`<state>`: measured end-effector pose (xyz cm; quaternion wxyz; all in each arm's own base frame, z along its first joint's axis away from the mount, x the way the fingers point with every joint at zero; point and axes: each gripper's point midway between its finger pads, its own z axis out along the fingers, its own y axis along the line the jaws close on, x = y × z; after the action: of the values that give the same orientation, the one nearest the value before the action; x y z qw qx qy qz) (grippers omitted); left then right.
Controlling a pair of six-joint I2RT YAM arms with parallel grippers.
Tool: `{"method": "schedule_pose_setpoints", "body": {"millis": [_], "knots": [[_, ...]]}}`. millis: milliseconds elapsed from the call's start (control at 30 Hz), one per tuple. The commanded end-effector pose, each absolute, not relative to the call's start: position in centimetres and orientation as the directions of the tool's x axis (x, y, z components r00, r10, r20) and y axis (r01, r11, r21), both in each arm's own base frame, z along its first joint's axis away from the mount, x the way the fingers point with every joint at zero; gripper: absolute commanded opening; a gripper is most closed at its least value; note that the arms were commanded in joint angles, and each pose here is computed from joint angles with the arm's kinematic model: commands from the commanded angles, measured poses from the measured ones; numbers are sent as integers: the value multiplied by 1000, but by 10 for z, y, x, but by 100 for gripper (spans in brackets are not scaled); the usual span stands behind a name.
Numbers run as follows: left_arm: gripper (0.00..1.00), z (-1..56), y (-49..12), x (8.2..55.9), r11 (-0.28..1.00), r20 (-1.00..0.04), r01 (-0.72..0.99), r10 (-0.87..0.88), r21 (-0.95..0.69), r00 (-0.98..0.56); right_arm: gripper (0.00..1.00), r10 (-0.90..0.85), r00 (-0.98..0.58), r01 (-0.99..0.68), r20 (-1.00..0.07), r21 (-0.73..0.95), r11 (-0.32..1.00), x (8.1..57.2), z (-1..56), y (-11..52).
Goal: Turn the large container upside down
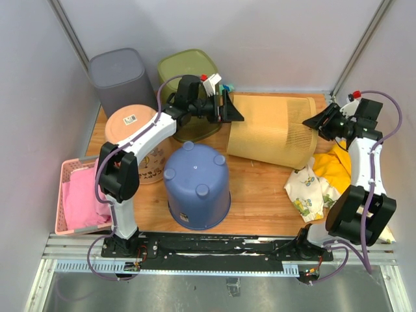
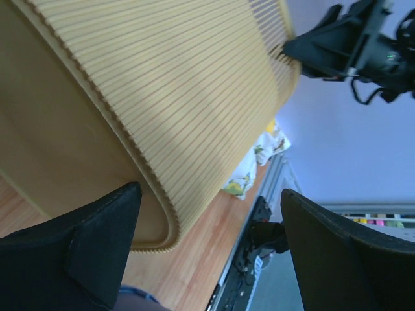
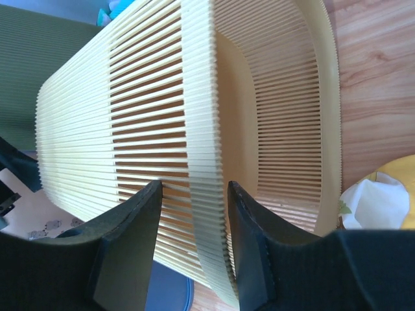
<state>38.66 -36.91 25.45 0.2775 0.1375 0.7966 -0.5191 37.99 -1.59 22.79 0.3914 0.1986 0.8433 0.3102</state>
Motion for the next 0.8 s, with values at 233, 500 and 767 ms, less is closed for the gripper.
{"method": "schedule_pose_setpoints", "body": {"millis": [233,500,767], "knots": [[91,394,-416,333,16,-714,715,-91,-698,-695,45,652,-643,174,-400,753,634,381,197,-11],[91,407,-440,334,-42,-712,717,-97,-695,-696,46,742,-591,222,-317,820,527,391,181,-9],[91,379,-467,338,-67,-670,673,-60,-737,-740,57,767,-573,316,-288,787,531,394,151,-14]]}}
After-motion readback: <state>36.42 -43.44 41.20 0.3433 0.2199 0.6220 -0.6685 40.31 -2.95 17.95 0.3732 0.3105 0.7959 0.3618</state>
